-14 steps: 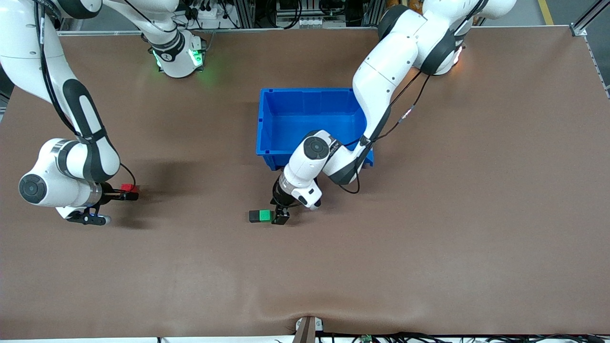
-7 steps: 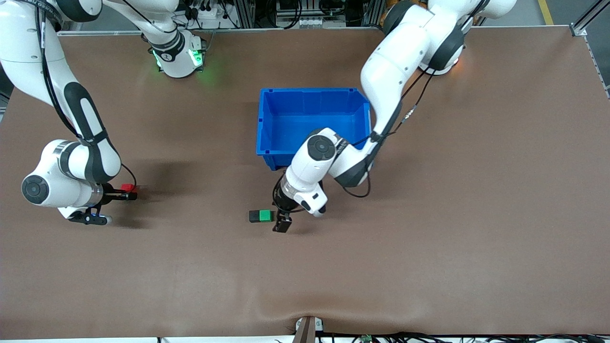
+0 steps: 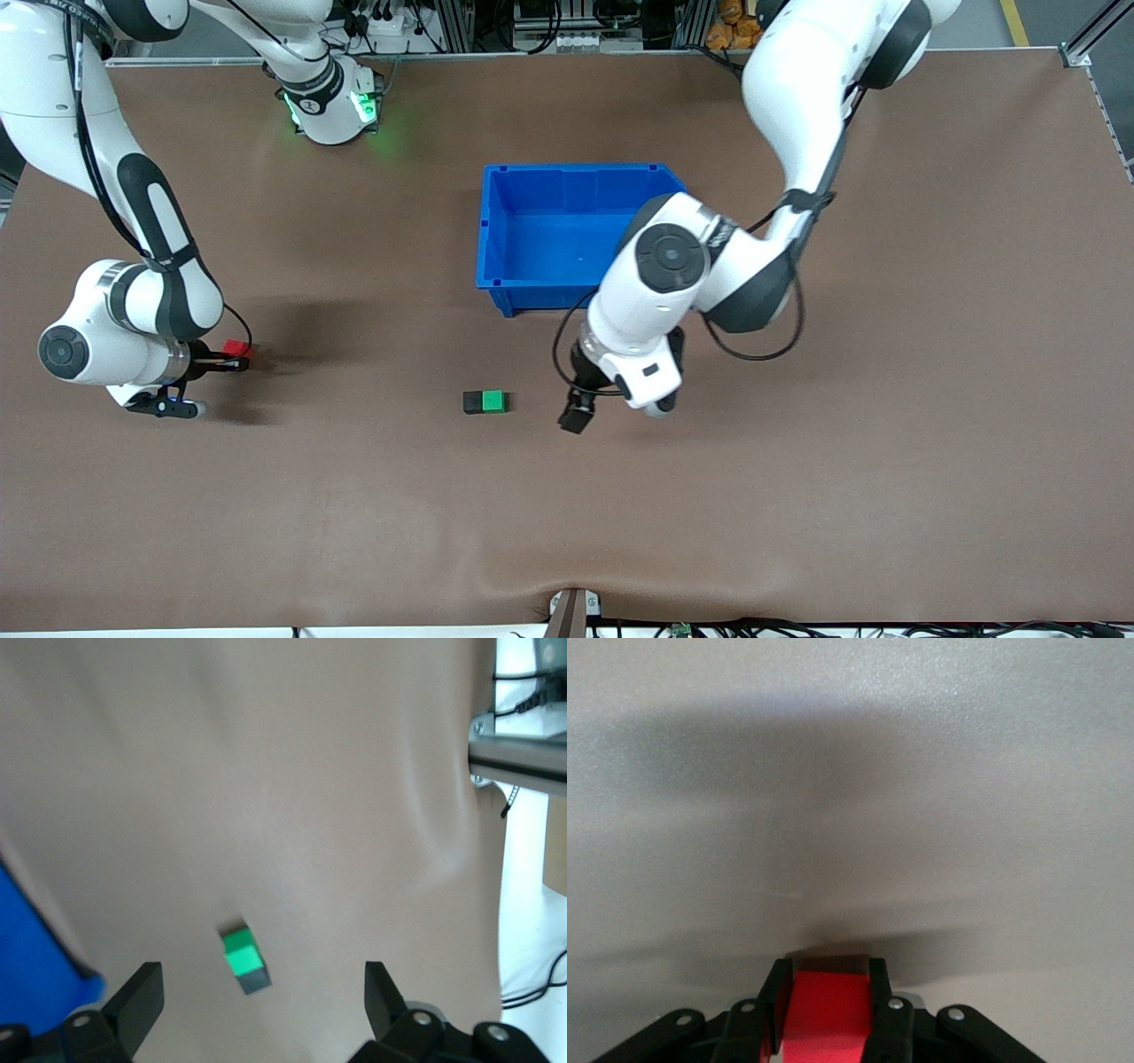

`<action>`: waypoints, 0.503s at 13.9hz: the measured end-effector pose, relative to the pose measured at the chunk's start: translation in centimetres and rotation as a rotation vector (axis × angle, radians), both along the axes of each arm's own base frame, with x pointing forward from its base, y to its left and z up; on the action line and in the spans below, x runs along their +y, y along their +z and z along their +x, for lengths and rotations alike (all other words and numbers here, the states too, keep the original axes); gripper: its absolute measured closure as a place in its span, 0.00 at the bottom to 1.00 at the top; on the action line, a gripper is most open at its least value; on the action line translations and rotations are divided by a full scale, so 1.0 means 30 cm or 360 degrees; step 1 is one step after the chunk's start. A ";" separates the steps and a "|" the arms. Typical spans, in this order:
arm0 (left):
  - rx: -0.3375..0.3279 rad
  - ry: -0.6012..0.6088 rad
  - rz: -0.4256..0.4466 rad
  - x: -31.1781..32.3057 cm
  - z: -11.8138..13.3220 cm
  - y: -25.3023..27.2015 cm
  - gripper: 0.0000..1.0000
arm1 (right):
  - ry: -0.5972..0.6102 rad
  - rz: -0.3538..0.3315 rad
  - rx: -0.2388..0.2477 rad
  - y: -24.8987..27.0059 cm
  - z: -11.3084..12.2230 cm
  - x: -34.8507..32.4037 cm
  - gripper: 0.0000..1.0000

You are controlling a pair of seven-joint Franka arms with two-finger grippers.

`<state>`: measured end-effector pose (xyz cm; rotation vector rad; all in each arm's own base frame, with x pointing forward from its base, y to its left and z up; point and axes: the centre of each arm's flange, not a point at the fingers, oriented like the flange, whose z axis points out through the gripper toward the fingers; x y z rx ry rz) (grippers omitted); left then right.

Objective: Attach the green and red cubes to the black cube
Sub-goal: 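Open the left gripper and withdraw it while the right gripper lifts red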

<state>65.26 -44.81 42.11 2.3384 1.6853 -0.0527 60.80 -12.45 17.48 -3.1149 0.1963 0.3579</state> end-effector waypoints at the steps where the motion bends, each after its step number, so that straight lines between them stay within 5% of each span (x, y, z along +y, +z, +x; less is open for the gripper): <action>1: 0.0025 -0.0068 0.0054 0.068 0.008 0.060 0.00 | -0.0002 0.0000 -0.0002 0.002 0.002 0.000 0.61; 7: 0.0125 -0.0518 0.0234 0.481 -0.035 0.471 0.00 | -0.0094 0.0004 -0.0040 0.027 0.026 -0.004 0.61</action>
